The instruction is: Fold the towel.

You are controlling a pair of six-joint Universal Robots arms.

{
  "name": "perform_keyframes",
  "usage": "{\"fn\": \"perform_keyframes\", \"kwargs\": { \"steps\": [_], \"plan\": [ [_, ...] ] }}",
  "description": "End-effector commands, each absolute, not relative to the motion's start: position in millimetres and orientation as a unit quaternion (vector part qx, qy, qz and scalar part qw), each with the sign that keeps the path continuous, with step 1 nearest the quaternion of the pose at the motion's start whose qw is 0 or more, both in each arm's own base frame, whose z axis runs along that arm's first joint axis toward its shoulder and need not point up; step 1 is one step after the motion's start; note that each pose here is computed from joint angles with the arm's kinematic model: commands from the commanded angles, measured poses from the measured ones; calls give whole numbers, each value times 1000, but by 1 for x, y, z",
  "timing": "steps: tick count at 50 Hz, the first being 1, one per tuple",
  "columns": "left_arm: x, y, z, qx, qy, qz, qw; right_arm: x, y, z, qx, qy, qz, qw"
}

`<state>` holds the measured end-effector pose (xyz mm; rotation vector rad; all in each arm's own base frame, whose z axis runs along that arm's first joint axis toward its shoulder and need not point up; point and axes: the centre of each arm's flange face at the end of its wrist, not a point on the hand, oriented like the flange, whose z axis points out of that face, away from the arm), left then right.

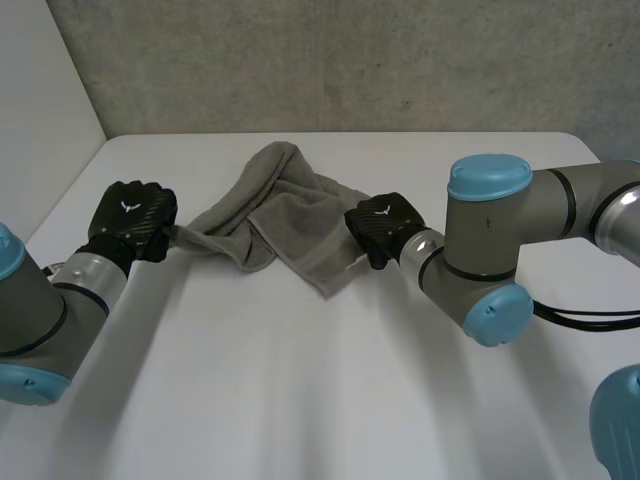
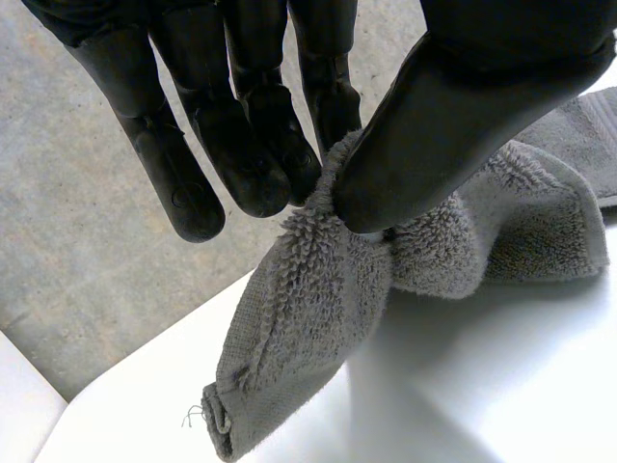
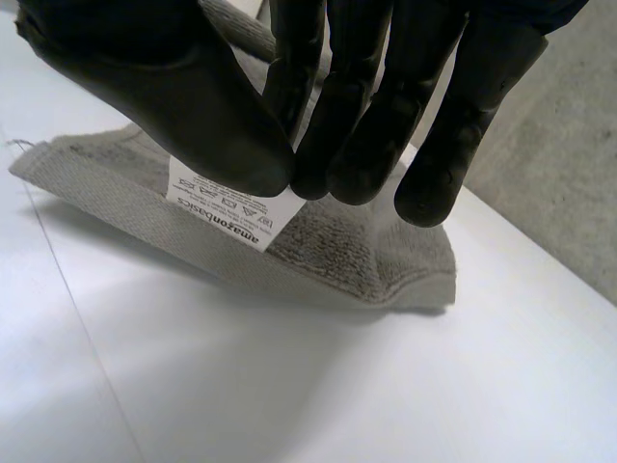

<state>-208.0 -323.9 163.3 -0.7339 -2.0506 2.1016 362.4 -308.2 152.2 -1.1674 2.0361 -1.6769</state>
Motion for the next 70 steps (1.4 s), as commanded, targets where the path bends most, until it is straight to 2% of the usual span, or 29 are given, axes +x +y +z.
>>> {"fn": "perform_keyframes", "kwargs": {
  "steps": [1, 7, 9, 13, 15, 23, 34, 39, 44, 58, 70],
  "plan": [
    [-208, -323, 162, -242, -678, 692, 58, 377, -292, 158, -419, 682, -584, 134],
    [-207, -325, 164, -241, -674, 696, 56, 376, -292, 157, -426, 680, -588, 100],
    [-207, -325, 163, -241, -674, 696, 56, 364, -295, 149, -442, 684, -578, 59],
    [-207, -324, 164, -241, -673, 697, 56, 348, -306, 144, -446, 687, -573, 20],
    [-207, -325, 164, -241, -672, 697, 56, 327, -324, 150, -429, 695, -577, -21],
    [-209, -323, 162, -244, -674, 695, 59, 311, -342, 174, -385, 677, -625, -62],
    [-208, -323, 163, -242, -674, 696, 57, 310, -323, 160, -390, 690, -608, -50],
    [-210, -322, 163, -245, -673, 696, 60, 312, -297, 155, -385, 703, -598, -17],
    [-211, -321, 162, -246, -673, 695, 61, 310, -285, 152, -378, 715, -588, 1],
    [-213, -320, 162, -247, -673, 694, 63, 305, -291, 129, -387, 714, -583, 29],
    [-212, -319, 161, -247, -672, 695, 62, 306, -300, 119, -382, 711, -590, 29]
  ]
}}
